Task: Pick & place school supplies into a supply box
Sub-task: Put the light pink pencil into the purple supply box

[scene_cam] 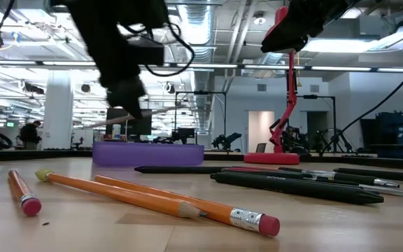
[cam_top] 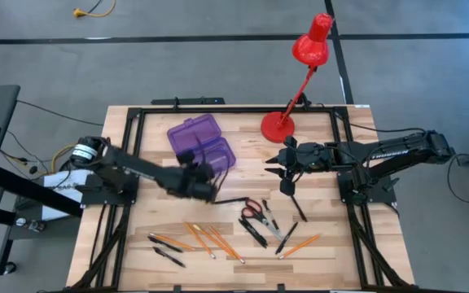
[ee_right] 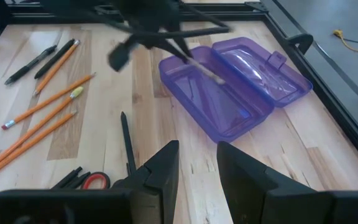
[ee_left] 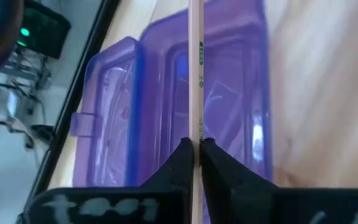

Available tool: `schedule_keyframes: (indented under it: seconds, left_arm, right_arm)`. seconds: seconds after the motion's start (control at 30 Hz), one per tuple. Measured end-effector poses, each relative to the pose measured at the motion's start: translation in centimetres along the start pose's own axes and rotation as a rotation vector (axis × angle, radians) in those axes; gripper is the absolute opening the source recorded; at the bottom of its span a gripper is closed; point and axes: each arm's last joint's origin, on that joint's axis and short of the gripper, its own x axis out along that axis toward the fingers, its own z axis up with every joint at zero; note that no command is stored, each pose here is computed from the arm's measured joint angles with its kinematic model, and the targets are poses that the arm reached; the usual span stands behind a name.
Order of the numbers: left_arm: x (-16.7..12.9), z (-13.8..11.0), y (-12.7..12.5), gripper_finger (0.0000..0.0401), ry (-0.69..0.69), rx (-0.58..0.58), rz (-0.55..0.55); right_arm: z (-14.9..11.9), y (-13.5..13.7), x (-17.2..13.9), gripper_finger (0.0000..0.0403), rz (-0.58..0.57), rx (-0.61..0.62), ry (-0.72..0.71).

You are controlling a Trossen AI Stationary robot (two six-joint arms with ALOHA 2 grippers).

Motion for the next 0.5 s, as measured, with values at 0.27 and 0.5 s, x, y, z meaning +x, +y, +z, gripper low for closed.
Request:
schedule_keyframes:
  seconds: [0.27,0.5]
  left_arm:
    - [3.2,2.4,2.7,0.0000,-0.014,-0.088,-0.083]
    - [3.7,2.2,3.3,0.0000,0.032,-0.069,-0.092]
  right_arm:
    - [0.0,0.0,0.0,0.0106,0.000,0.000,0.000]
    - [0.0,0.0,0.0,0.0106,0.000,-0.002,0.000]
